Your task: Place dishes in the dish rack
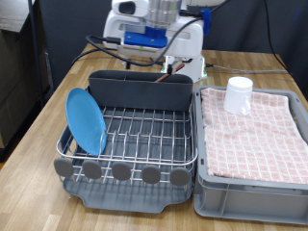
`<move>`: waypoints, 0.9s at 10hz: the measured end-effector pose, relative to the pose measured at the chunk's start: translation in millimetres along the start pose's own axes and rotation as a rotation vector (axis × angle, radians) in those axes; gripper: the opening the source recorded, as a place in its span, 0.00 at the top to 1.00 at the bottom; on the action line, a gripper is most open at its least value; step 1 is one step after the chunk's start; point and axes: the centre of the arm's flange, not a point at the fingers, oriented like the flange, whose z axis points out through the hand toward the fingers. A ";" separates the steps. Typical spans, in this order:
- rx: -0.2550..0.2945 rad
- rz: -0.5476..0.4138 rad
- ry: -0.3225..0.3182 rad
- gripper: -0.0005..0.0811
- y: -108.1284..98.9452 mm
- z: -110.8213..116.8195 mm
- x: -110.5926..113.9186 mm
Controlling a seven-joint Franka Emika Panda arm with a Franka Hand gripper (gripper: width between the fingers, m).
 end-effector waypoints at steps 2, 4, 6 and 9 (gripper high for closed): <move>0.002 -0.002 -0.001 0.01 -0.9 -1.2 -6.9; -0.038 -0.048 -0.022 0.01 -6.6 -5.0 -12.6; -0.061 -0.092 -0.046 0.01 -25.7 -22.9 -32.7; -0.046 -0.098 -0.069 0.01 -56.2 -46.6 -69.6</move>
